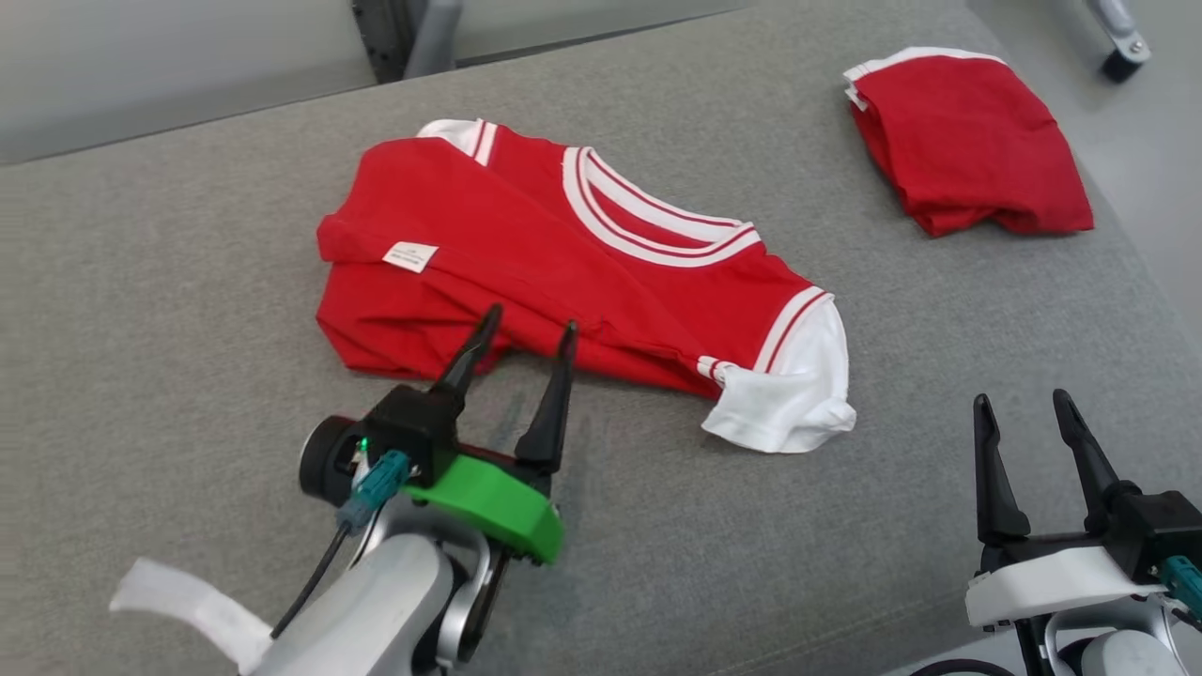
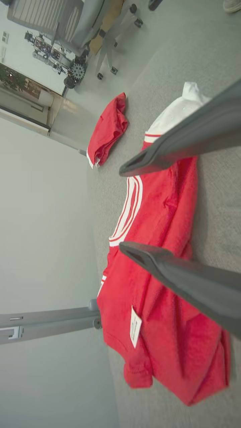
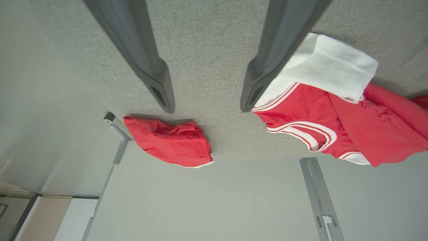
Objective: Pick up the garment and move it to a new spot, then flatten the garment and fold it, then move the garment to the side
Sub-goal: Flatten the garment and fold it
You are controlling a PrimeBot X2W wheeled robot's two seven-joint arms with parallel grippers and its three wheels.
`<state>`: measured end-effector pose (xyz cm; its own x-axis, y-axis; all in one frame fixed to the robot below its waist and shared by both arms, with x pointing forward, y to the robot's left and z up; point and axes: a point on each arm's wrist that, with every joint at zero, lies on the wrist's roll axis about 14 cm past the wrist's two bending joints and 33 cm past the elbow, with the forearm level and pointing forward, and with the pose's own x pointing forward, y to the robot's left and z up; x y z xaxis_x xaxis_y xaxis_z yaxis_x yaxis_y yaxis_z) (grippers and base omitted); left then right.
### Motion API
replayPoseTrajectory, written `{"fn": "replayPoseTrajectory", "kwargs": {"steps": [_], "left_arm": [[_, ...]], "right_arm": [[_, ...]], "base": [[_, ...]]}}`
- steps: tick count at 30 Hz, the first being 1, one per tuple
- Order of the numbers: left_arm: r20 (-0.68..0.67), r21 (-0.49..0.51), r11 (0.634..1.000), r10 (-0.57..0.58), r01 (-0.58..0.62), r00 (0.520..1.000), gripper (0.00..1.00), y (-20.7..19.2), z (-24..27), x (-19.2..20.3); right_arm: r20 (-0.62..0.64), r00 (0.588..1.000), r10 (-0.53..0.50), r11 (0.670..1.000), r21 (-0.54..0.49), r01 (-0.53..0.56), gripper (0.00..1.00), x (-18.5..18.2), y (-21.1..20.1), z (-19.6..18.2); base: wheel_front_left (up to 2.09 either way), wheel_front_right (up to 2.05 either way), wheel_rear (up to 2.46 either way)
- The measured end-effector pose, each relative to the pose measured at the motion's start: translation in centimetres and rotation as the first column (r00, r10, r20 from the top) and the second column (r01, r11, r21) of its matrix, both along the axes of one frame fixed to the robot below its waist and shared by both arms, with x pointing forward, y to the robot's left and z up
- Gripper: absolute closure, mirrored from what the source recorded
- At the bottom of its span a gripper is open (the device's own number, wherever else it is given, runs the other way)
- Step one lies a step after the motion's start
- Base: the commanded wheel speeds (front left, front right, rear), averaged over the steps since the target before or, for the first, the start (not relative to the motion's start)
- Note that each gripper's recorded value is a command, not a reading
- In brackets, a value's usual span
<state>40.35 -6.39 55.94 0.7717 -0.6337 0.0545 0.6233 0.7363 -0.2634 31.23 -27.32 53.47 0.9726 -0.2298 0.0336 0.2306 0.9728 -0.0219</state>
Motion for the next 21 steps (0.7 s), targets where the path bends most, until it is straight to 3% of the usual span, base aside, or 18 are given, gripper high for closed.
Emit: {"fn": "replayPoseTrajectory", "kwargs": {"steps": [4, 7, 9, 14, 21], "left_arm": [[-0.001, 0.023, 0.987, 0.160, -0.160, 0.987, 0.00, 5.4, -0.7, 0.1], [-0.030, 0.028, 0.974, 0.227, -0.226, 0.973, 0.00, 8.1, -1.5, 0.1], [-0.080, 0.088, 0.970, 0.233, -0.226, 0.969, 0.00, 9.1, -3.3, 0.2], [-0.064, 0.013, 0.953, 0.302, -0.302, 0.951, 0.00, 10.9, 1.3, 6.3], [-0.274, 0.101, 0.956, 0.292, -0.275, 0.916, 0.00, 12.0, -2.0, 11.3]], "right_arm": [[0.017, 0.998, 0.061, 0.998, 0.000, -0.061, 0.00, 1.0, 1.7, 0.3], [0.030, 0.992, 0.120, 0.993, 0.001, -0.120, 0.00, 2.0, 3.3, 0.6], [0.040, 0.987, 0.156, 0.988, -0.001, -0.156, 0.00, 2.7, 4.3, 0.9], [0.080, 0.972, 0.223, 0.975, -0.011, -0.223, 0.00, 5.1, 6.3, 2.0], [0.022, 0.970, 0.243, 0.970, 0.014, -0.243, 0.00, 6.7, 7.1, -0.2]], "base": [[0.00, 0.00, 0.00], [0.00, 0.00, 0.00], [0.00, 0.00, 0.00], [0.00, 0.00, 0.00], [0.00, 0.00, 0.00]]}}
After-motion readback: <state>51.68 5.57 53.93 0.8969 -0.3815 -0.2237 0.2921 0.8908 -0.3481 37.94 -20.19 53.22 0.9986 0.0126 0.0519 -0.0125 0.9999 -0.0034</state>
